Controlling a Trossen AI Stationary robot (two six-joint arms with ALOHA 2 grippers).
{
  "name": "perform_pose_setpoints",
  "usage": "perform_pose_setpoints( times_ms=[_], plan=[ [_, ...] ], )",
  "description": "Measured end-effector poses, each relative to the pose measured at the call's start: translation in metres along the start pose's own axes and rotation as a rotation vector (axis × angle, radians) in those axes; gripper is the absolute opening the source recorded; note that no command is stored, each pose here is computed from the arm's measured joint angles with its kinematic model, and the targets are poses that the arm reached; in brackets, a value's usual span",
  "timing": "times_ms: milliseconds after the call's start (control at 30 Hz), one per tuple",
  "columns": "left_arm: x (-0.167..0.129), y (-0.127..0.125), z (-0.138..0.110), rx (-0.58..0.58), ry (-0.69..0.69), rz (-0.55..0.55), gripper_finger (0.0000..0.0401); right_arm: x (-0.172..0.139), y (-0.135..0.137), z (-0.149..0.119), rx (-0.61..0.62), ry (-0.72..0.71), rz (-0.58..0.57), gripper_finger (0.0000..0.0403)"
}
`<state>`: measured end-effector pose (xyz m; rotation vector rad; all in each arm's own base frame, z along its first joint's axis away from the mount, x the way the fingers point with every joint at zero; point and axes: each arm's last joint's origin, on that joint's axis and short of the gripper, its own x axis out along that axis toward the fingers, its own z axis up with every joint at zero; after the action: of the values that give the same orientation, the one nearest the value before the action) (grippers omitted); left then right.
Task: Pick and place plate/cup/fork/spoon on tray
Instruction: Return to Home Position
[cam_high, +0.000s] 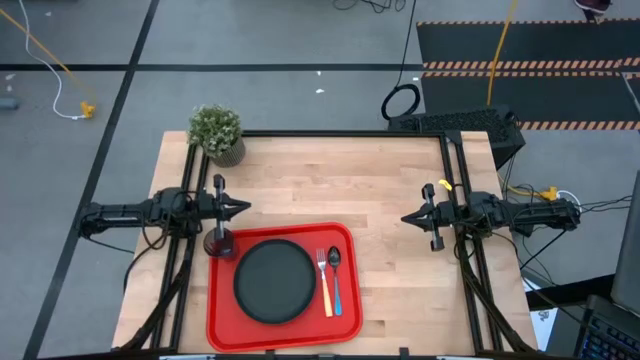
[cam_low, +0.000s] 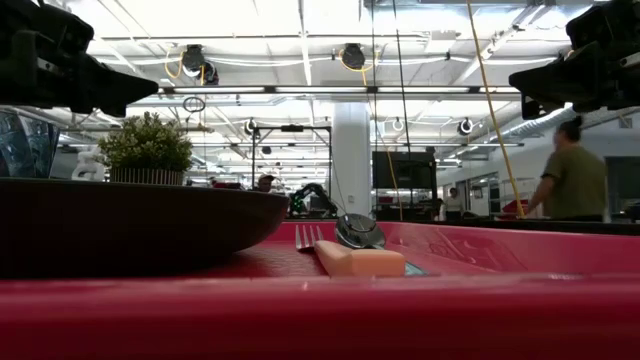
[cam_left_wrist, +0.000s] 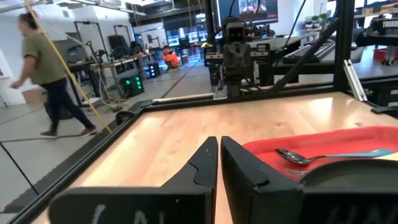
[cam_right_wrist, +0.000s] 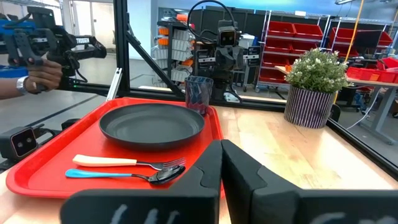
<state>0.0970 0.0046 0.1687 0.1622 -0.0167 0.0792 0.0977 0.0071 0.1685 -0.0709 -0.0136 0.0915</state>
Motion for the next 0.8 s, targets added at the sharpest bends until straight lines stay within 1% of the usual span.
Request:
perform_pose_setpoints(
  times_ms=[233,800],
  plan=[
    [0.0002,-0.0011,-0.0005,-0.042,0.004,-0.024,0.0026,0.0000,0.0000,0.0000,0.000,0.000,0.000,0.0000],
    [0.0003,-0.0011,-0.0005,-0.040,0.003,-0.023,0.0026,0.0000,0.0000,0.0000,0.000,0.000,0.000,0.0000]
  ],
)
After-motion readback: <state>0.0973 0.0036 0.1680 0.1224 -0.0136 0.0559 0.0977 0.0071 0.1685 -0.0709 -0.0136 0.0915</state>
